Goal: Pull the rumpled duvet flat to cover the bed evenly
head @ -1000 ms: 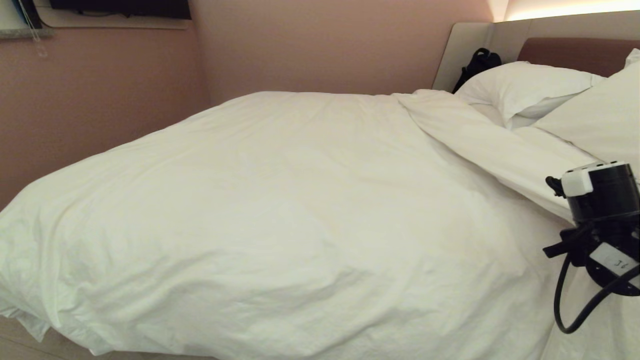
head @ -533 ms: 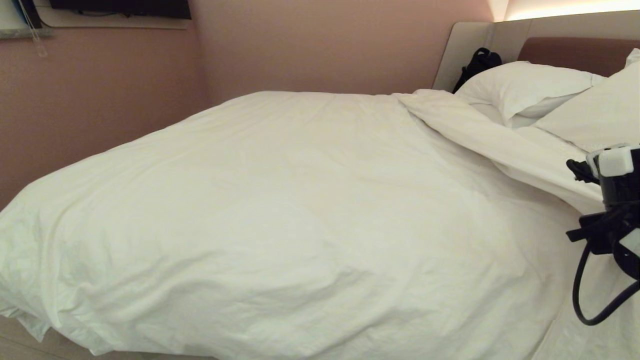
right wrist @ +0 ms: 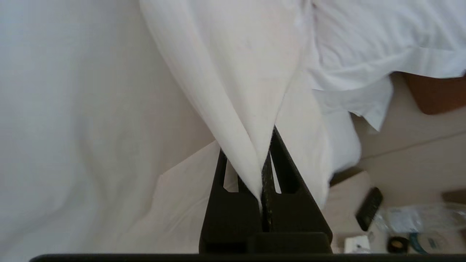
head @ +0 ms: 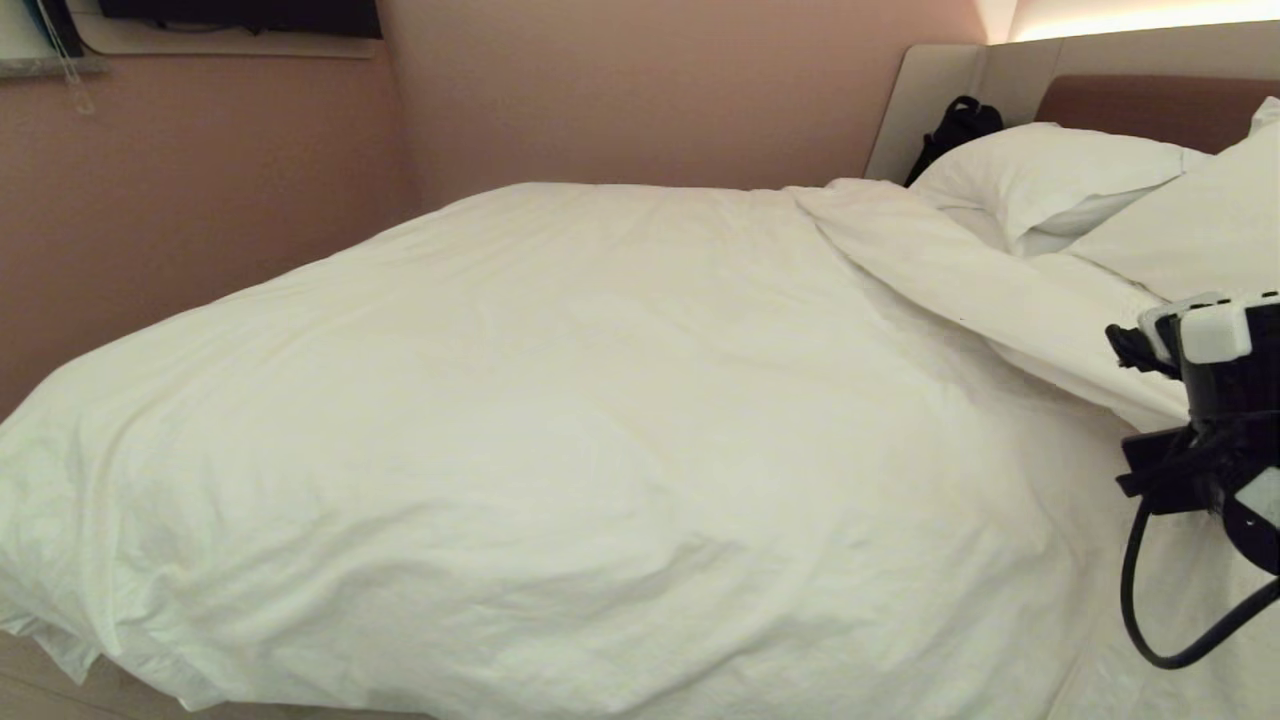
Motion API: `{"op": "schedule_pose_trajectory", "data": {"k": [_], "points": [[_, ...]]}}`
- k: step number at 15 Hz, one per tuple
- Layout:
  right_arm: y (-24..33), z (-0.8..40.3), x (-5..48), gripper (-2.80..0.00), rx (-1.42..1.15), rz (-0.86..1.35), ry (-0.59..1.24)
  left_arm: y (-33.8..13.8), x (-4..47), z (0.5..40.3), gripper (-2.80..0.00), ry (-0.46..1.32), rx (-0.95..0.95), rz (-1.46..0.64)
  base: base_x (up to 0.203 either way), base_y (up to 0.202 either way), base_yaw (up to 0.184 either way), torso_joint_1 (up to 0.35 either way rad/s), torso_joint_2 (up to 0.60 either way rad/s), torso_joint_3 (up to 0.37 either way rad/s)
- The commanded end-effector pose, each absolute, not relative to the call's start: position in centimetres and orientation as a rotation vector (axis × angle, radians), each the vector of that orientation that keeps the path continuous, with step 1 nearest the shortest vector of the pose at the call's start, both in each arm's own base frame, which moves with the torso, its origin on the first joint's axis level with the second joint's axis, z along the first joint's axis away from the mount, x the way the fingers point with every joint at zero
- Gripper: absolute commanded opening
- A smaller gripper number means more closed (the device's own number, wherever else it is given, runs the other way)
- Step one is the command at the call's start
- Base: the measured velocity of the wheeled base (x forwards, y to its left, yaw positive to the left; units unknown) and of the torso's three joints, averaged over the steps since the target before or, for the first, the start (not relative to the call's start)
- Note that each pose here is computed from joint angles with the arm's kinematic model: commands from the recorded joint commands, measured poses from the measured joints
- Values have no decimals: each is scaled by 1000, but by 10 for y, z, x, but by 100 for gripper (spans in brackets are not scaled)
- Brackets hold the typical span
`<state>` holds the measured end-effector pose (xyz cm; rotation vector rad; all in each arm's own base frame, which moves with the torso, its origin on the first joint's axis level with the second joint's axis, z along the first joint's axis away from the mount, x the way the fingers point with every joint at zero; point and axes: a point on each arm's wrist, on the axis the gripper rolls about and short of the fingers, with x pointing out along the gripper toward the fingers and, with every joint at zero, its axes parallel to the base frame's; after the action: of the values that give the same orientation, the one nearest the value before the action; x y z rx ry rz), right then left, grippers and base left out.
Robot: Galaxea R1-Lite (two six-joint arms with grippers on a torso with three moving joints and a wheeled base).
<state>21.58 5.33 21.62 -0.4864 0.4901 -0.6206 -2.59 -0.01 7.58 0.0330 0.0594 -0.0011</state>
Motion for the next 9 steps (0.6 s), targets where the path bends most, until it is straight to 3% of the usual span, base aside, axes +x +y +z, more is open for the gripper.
{"op": "schedule_pose_trajectory", "data": {"k": [1,9], "points": [[59,210,223,-280,-452,-522,505,0,-26,76,-280,60,34,-1,0,0,0,0,0,0],[75,202,223,-280,-378,-318,525,0,-26,76,-280,60,34,-1,0,0,0,0,0,0]]}}
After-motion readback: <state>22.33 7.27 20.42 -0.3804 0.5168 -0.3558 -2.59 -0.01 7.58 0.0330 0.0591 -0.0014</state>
